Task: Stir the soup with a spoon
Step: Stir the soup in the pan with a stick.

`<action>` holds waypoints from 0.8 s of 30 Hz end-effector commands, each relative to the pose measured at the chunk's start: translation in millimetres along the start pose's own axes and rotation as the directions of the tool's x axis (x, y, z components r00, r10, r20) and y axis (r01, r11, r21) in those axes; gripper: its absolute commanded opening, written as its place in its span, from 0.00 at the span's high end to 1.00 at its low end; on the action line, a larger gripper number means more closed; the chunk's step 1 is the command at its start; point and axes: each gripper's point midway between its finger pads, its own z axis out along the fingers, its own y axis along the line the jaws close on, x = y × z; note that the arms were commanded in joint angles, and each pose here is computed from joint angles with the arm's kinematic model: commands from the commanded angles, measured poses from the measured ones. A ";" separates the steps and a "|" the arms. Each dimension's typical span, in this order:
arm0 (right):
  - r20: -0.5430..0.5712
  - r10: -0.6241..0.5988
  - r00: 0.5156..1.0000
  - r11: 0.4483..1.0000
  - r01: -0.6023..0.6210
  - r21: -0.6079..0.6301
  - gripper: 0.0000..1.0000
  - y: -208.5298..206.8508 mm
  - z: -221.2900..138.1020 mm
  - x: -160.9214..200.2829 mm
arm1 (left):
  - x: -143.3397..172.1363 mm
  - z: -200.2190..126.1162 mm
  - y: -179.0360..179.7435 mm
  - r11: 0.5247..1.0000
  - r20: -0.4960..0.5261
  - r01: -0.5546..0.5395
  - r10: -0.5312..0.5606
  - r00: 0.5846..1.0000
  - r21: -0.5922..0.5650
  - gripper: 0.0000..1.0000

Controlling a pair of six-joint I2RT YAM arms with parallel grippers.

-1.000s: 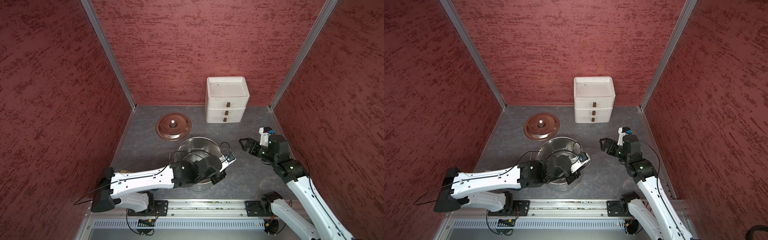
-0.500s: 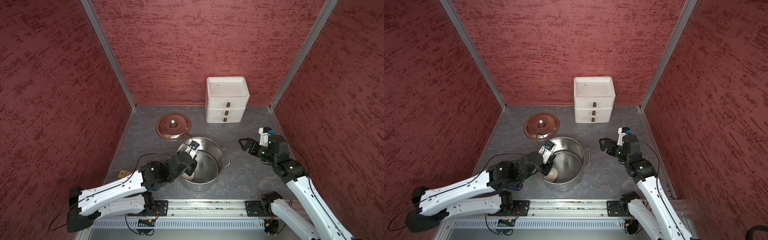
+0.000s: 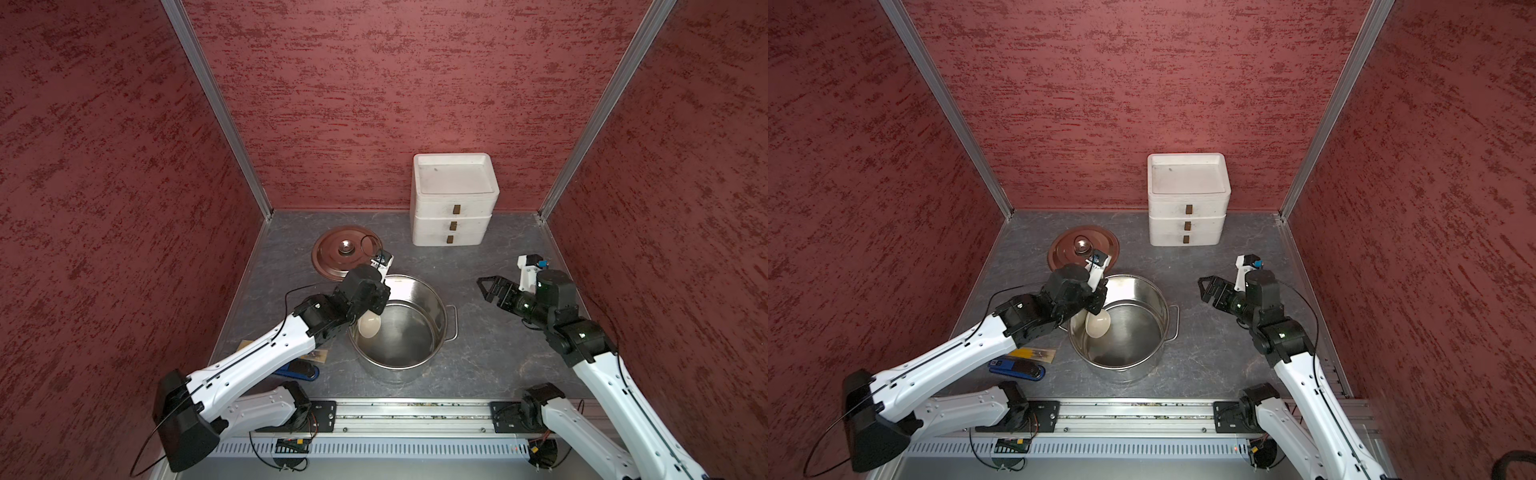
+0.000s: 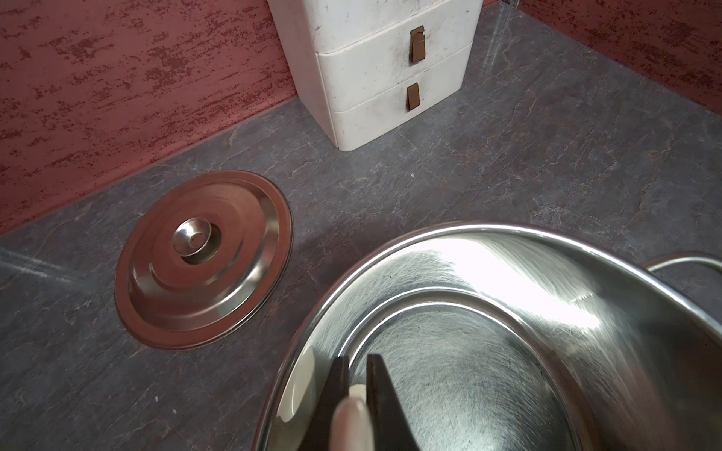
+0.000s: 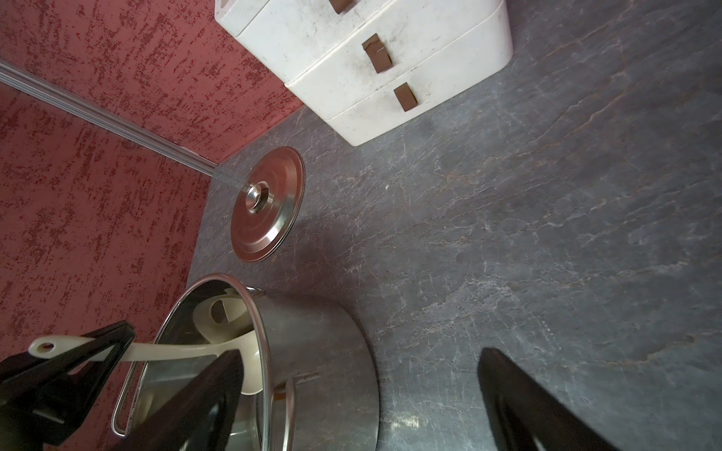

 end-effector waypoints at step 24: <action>0.046 -0.005 0.999 1.000 0.005 -0.009 0.02 4.7 -9.7 -7.7 | -52.4 -43.7 -178.6 0.843 0.161 -0.187 0.122 0.979 0.504 1.00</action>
